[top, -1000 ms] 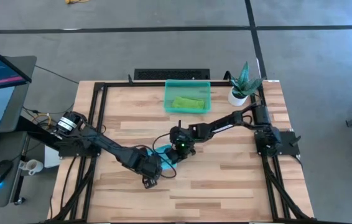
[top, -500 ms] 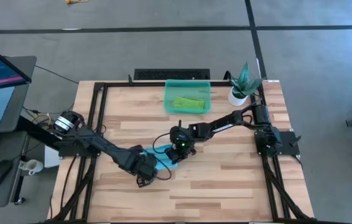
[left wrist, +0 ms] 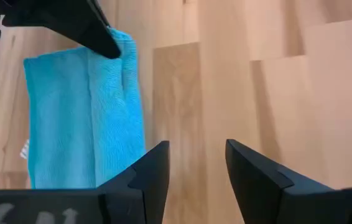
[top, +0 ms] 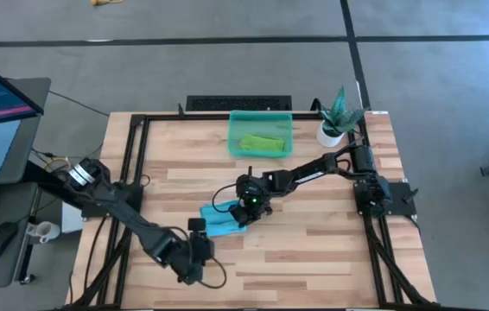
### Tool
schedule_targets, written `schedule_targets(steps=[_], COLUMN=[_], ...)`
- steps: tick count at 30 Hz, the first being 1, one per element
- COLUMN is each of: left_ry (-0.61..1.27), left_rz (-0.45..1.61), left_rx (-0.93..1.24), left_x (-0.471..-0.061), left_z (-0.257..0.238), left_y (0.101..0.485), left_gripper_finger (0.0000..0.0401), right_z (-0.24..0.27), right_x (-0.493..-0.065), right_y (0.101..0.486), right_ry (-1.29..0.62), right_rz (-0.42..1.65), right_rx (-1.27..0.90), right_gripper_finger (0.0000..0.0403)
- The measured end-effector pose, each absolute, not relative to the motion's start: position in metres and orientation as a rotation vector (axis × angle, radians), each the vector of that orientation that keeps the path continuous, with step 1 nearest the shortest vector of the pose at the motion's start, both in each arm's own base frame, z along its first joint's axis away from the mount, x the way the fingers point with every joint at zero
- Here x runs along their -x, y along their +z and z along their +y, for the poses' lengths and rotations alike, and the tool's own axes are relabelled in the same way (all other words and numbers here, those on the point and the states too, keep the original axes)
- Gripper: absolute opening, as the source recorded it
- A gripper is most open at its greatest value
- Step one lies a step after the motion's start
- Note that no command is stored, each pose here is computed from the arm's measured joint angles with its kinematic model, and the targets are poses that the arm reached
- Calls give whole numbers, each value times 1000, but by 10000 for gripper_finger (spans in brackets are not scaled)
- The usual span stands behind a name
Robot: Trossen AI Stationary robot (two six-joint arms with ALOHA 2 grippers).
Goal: Roll microfiber towels into tight, uniform cylinder then place into a basket
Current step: Roll the blue microfiber cloth
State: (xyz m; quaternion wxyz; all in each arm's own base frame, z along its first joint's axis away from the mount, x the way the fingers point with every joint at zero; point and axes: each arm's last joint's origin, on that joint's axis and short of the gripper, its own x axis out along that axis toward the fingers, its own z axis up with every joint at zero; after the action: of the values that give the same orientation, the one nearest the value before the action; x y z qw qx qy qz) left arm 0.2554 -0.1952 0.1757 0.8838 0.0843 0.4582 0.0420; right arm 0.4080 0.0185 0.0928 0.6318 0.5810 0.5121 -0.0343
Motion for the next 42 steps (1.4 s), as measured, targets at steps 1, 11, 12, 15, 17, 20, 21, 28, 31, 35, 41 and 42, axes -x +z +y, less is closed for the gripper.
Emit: schedule_targets(steps=[1, 11, 12, 15, 17, 20, 21, 28, 31, 35, 41, 42], left_ry=[98, 297, 303, 311, 330, 356, 363, 354, 352, 345, 345, 346], left_rz=[960, 1049, 1069, 1125, 1137, 1145, 1150, 1180, 1182, 1189, 1190, 1190], left_rx=[-183, -171, -163, -109, -93, -75, -70, -36, -35, -39, -40, -39], left_x=[-258, -276, -275, -273, -270, -268, -268, -267, -266, -266, -266, -266], left_z=[-194, -158, -156, -153, -150, -147, -146, -146, -146, -146, -146, -146], left_y=[172, 154, 154, 141, 130, 119, 117, 116, 116, 116, 115, 115], left_gripper_finger=[149, 149, 149, 149, 149, 149, 149, 149, 149, 149, 149, 149], right_z=[19, 26, 26, 29, 31, 35, 37, 49, 51, 51, 46, 46], right_x=[-408, -408, -408, -408, -409, -409, -409, -409, -409, -409, -409, -408], right_y=[93, 93, 93, 94, 94, 94, 94, 95, 95, 95, 99, 102], right_ry=[-78, -46, -45, -31, -27, -17, -16, 50, 75, 104, 164, 169], right_rz=[1172, 1177, 1178, 1175, 1171, 1167, 1167, 1156, 1153, 1152, 1160, 1154], right_rx=[-1330, -1315, -1315, -1305, -1297, -1288, -1284, -1198, -1166, -1127, -1139, -1125], right_gripper_finger=[33, 35, 34, 32, 32, 37, 39, 60, 82, 127, 186, 192])
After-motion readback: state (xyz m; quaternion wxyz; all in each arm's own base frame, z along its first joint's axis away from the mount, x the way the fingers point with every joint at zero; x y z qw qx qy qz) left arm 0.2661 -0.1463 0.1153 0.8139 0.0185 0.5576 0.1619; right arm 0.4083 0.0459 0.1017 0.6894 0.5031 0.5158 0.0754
